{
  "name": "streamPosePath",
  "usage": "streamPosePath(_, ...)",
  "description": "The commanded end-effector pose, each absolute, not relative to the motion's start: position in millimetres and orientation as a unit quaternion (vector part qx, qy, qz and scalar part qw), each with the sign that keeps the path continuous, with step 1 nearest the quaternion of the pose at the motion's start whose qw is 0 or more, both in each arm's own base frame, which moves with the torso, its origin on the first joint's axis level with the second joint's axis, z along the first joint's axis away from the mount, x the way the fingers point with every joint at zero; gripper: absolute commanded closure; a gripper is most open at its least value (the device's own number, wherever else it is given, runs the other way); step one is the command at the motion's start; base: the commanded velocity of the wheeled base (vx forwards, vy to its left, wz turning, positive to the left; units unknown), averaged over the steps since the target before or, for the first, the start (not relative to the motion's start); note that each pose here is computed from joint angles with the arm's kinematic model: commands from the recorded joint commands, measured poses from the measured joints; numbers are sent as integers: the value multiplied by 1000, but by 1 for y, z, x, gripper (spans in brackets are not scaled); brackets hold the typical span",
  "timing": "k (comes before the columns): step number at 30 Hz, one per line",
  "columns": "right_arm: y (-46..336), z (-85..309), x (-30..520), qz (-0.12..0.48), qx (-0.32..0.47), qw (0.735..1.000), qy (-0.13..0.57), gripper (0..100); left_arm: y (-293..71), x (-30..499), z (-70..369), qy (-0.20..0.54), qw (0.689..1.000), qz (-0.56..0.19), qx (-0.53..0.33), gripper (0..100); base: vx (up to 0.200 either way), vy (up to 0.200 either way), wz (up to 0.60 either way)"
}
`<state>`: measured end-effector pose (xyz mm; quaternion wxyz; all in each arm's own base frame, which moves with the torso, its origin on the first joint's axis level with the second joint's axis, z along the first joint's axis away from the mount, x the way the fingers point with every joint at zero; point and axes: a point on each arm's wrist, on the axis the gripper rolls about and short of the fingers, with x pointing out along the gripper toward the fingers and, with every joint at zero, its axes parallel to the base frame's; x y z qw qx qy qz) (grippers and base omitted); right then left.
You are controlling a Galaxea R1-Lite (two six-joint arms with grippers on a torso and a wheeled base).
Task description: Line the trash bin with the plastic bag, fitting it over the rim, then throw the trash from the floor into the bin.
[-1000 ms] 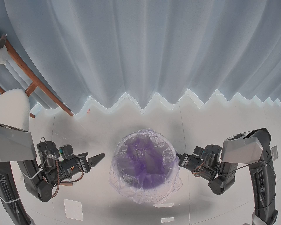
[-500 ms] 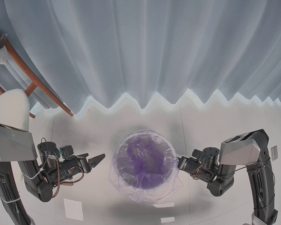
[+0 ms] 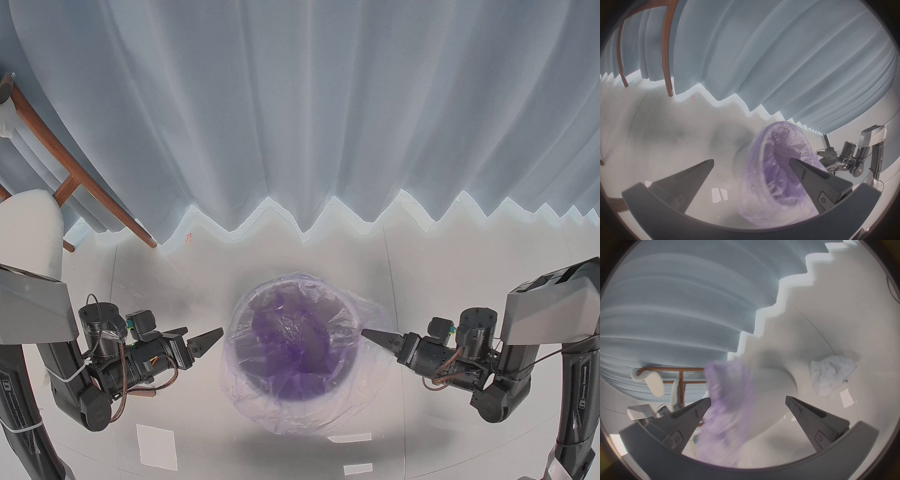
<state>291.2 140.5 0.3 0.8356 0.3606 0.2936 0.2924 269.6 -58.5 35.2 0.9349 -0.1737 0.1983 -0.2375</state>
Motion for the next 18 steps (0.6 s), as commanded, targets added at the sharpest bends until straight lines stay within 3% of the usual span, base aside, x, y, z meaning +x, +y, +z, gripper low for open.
streamPosePath(1, 119, 37, 257, 325, 371, 818, 296, 0, -60, 266, 33, 207, 933, -239, -174, 0, 0, 0, 0)
streamPosePath(8, 106, 37, 259, 303, 376, 826, 291, 0, -60, 266, 33, 207, 933, -239, -173, 0, 0, 0, 0)
streamPosePath(13, 94, 62, 241, 309, 380, 831, 262, 0, -62, 264, 32, 213, 931, -242, -173, 0, 0, 0, 0)
streamPosePath(18, 91, 59, 224, 304, 374, 829, 285, 0, -65, 261, 31, 217, 929, -247, -171, 0, 0, 0, 0)
